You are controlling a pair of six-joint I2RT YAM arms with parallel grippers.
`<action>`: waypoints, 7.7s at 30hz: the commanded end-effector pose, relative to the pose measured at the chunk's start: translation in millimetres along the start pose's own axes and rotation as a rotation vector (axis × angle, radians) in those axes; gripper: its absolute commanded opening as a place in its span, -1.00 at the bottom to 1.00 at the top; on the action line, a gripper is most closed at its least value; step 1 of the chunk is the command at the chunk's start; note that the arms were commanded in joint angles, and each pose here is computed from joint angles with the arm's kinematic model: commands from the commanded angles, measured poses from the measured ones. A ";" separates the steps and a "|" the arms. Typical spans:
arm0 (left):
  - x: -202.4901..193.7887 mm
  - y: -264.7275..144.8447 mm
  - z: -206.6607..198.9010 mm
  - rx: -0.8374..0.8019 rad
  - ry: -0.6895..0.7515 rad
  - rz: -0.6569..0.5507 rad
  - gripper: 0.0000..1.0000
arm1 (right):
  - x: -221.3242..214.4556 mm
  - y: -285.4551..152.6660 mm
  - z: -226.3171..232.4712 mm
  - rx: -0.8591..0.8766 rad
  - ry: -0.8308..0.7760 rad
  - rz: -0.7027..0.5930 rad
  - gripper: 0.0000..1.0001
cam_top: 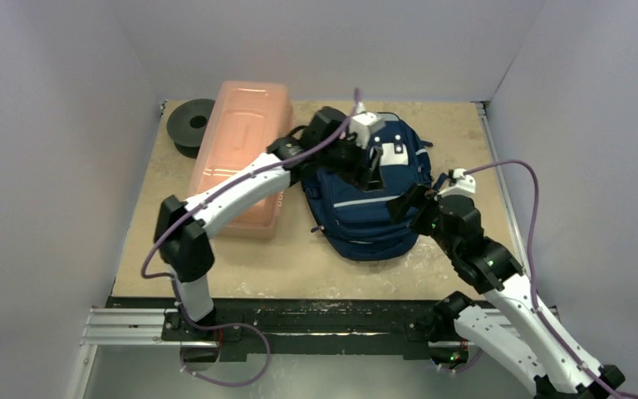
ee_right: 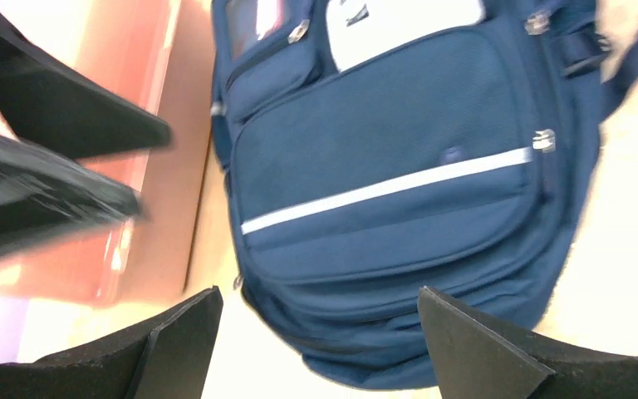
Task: Pack the student bag
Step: Place the book in the student bag, then zip the student bag at the center of the board.
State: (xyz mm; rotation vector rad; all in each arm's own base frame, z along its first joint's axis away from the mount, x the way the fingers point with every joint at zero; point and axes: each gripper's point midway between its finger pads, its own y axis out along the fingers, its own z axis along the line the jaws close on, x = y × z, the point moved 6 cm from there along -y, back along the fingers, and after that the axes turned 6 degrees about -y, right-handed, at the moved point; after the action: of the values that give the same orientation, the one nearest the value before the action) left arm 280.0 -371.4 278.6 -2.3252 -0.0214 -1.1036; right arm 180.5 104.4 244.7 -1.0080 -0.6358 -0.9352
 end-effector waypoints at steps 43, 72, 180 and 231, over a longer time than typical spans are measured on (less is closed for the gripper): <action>-106.4 -308.6 7.5 0.650 -0.261 -0.551 0.77 | -157.9 132.3 172.3 -0.520 0.331 0.114 -1.00; -92.2 -44.8 95.5 0.598 -0.930 0.024 0.24 | -121.4 64.3 121.6 0.665 -0.079 0.332 -1.00; -128.8 9.1 56.9 0.154 -1.099 -0.037 -1.00 | -127.0 -7.0 68.9 -0.267 0.090 0.321 0.31; -139.0 2.2 57.5 0.247 -1.115 0.030 -1.00 | -147.8 57.2 81.3 -0.593 -0.018 0.245 -0.65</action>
State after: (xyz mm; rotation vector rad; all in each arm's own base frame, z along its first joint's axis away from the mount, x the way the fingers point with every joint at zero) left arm 218.0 -305.3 125.2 -2.2842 -0.4865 0.3716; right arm 147.9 244.9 128.7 -1.7107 -0.3172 -0.8704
